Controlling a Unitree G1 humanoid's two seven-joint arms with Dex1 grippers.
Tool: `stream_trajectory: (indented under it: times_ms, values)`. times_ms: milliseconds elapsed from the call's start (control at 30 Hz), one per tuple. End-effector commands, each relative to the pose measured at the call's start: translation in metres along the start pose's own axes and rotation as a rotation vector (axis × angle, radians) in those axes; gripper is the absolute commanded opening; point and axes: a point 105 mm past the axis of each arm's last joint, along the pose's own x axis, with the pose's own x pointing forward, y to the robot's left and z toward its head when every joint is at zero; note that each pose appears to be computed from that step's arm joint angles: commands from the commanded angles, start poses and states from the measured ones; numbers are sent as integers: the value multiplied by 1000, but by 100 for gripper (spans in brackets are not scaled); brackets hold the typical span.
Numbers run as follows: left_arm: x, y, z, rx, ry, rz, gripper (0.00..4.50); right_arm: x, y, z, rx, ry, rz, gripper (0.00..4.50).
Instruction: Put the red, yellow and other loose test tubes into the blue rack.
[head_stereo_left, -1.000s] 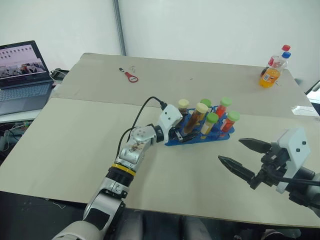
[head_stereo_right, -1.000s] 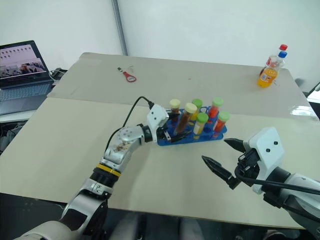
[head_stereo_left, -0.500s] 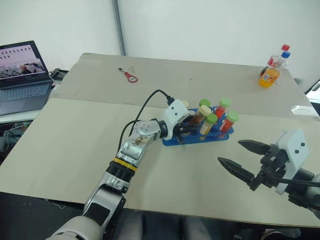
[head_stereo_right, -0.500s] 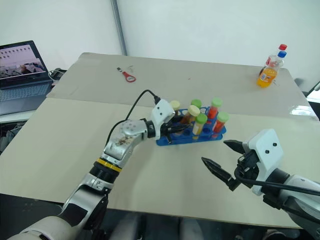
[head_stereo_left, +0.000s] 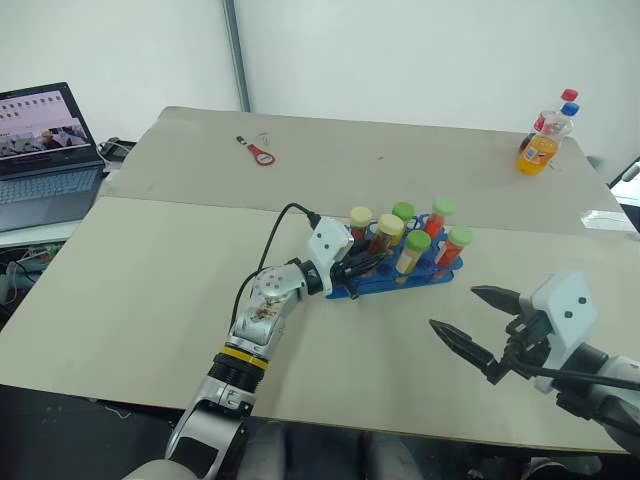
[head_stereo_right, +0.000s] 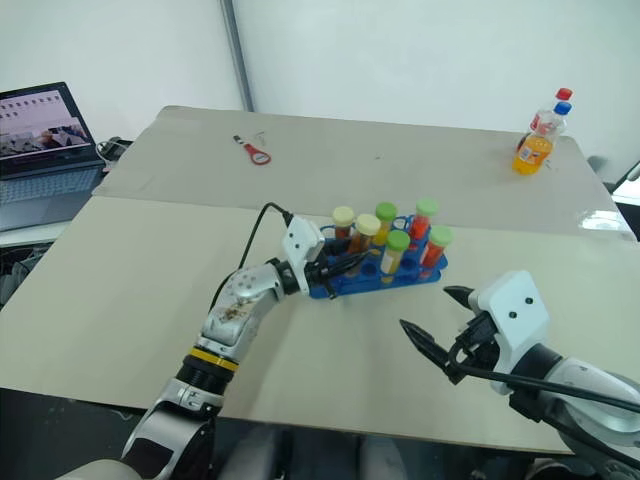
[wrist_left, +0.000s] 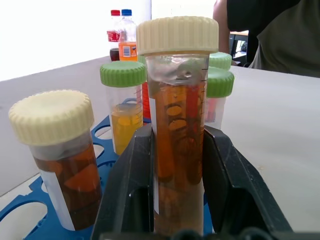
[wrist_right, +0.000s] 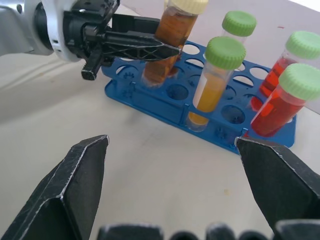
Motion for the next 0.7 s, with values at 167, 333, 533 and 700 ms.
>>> stream_trajectory:
  times_ms: [167,333,533,700]
  values:
    - [-3,3,1,56,-28,25,83,0,-4,18,-34,-88,-45,450]
    - [-7,4,1,62,-18,6,313,1,-4,20,-31,-98,-36,450]
    - [-37,10,14,156,39,-55,448,1,-7,21,-44,-92,-23,450]
    - [-78,22,21,204,187,-100,448,-1,-21,23,-97,-69,-4,450]
